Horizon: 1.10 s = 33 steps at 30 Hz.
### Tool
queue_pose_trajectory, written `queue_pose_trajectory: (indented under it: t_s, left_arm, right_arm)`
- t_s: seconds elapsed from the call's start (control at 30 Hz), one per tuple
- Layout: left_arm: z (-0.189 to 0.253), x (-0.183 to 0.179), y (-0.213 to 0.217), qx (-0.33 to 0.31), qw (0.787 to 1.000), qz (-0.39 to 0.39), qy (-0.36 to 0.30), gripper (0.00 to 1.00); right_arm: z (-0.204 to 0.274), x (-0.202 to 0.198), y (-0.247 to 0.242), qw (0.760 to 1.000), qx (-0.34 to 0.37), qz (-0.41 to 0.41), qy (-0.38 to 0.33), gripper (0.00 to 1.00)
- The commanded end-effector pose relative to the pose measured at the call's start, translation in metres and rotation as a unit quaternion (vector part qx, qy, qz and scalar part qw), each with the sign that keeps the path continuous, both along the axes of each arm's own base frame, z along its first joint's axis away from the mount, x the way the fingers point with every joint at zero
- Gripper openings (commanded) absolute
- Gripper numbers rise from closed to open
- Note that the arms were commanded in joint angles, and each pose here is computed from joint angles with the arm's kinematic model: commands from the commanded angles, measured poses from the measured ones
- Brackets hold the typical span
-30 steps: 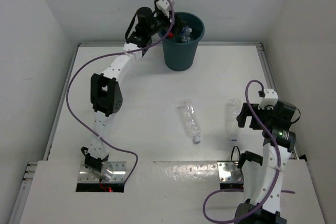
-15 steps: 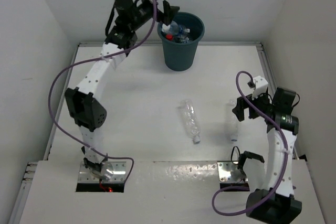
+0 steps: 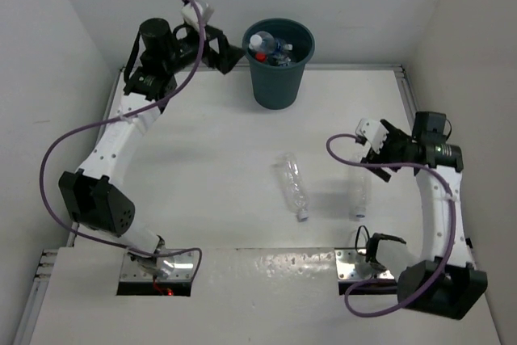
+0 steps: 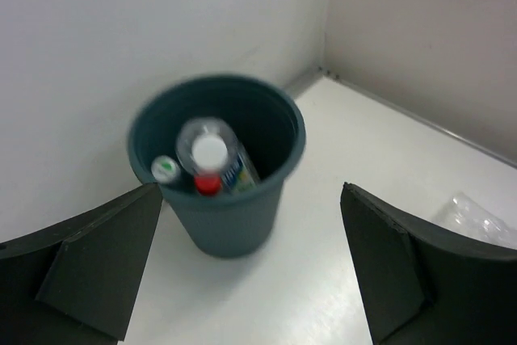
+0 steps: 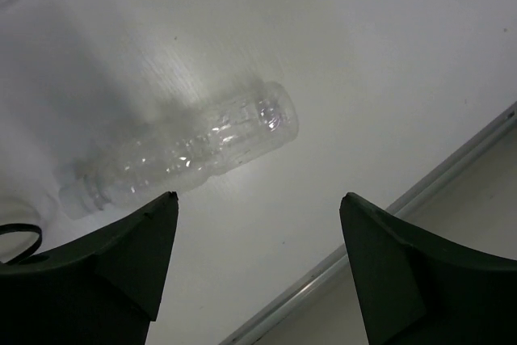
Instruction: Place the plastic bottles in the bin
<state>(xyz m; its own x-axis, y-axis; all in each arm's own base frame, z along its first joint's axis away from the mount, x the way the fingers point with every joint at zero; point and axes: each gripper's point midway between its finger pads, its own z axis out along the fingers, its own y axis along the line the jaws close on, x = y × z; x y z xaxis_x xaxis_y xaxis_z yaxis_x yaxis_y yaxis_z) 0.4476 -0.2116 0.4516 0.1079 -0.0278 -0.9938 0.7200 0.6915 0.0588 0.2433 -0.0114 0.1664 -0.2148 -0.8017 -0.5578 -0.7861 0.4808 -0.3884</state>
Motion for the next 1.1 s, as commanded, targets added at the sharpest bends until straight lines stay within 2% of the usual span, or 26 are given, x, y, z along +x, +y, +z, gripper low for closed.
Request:
queue_pose_trajectory:
  t_s: [0.0,0.07,0.13,0.17,0.23,0.27,0.3,0.33,0.37,0.4,0.47,0.5,0.53,0.63,0.67,0.73,0.8,0.87,0.97,1.07]
  left_arm:
    - [-0.001,-0.035,0.01,-0.015,1.0,-0.013,0.012,1.0]
    - [-0.019,-0.035,0.021,-0.019,0.999,-0.001,0.027,1.0]
    - [-0.023,-0.036,0.026,-0.023,0.999,0.004,0.039,1.0]
    - [-0.023,-0.036,0.028,-0.026,0.999,0.003,0.042,1.0]
    - [-0.025,-0.036,0.031,-0.028,0.998,0.004,0.051,1.0]
    - [-0.025,-0.036,0.031,-0.028,0.998,0.004,0.051,1.0]
    - [-0.025,-0.034,0.036,-0.028,0.998,0.009,0.051,1.0]
    - [-0.025,-0.034,0.035,-0.032,0.998,0.009,0.055,1.0]
    - [-0.03,-0.034,0.035,-0.031,0.998,0.009,0.06,1.0]
    - [-0.034,-0.032,0.039,-0.034,0.997,0.013,0.068,1.0]
    - [-0.039,-0.032,0.038,-0.037,0.996,0.013,0.077,1.0]
    - [-0.041,-0.03,0.042,-0.041,0.996,0.017,0.08,1.0]
    - [-0.042,-0.03,0.042,-0.041,0.996,0.018,0.08,1.0]
    - [-0.044,-0.028,0.043,-0.045,0.995,0.023,0.083,1.0]
    - [-0.048,-0.028,0.043,-0.048,0.994,0.023,0.092,1.0]
    - [-0.048,-0.025,0.048,-0.049,0.994,0.032,0.091,1.0]
    - [-0.053,-0.024,0.051,-0.048,0.993,0.037,0.096,1.0]
    - [-0.051,-0.025,0.053,-0.053,0.993,0.042,0.095,1.0]
    - [-0.056,-0.019,0.063,-0.058,0.991,0.062,0.102,1.0]
    - [-0.056,-0.018,0.065,-0.059,0.991,0.068,0.102,1.0]
  right_arm:
    - [0.003,0.005,0.004,0.999,0.01,-0.001,0.042,0.8]
    - [-0.003,0.007,0.008,1.0,0.008,0.016,0.026,0.82]
    - [-0.026,0.017,0.008,0.999,-0.028,0.03,-0.012,0.82]
    - [-0.03,0.025,0.003,0.999,-0.034,0.003,-0.016,0.82]
    - [-0.03,0.032,0.005,0.999,-0.035,-0.021,0.002,0.8]
    - [-0.039,0.037,0.003,0.998,-0.028,-0.037,0.05,0.8]
    - [-0.025,0.045,0.001,0.993,0.006,-0.099,0.065,0.8]
    - [-0.027,0.041,0.001,0.987,0.019,-0.128,0.095,0.8]
    - [-0.029,0.053,-0.003,0.973,0.047,-0.182,0.133,0.8]
    - [-0.021,0.046,-0.002,0.955,0.076,-0.231,0.171,0.8]
    - [-0.026,0.053,-0.002,0.915,0.104,-0.313,0.23,0.8]
    - [-0.018,0.066,-0.001,0.911,0.108,-0.323,0.234,0.8]
    - [-0.022,0.047,0.003,0.886,0.103,-0.352,0.284,0.8]
    - [-0.03,0.038,0.007,0.848,0.077,-0.388,0.353,0.8]
    - [-0.044,0.033,0.006,0.828,0.06,-0.395,0.393,0.8]
    - [-0.041,0.037,0.001,0.812,0.053,-0.418,0.405,0.82]
    - [-0.054,0.04,-0.005,0.783,0.039,-0.446,0.431,0.83]
    - [-0.063,0.044,-0.017,0.769,0.023,-0.469,0.434,0.85]
    - [-0.074,0.052,-0.027,0.769,0.003,-0.483,0.418,0.88]
    - [-0.089,0.053,-0.029,0.757,-0.009,-0.491,0.431,0.89]
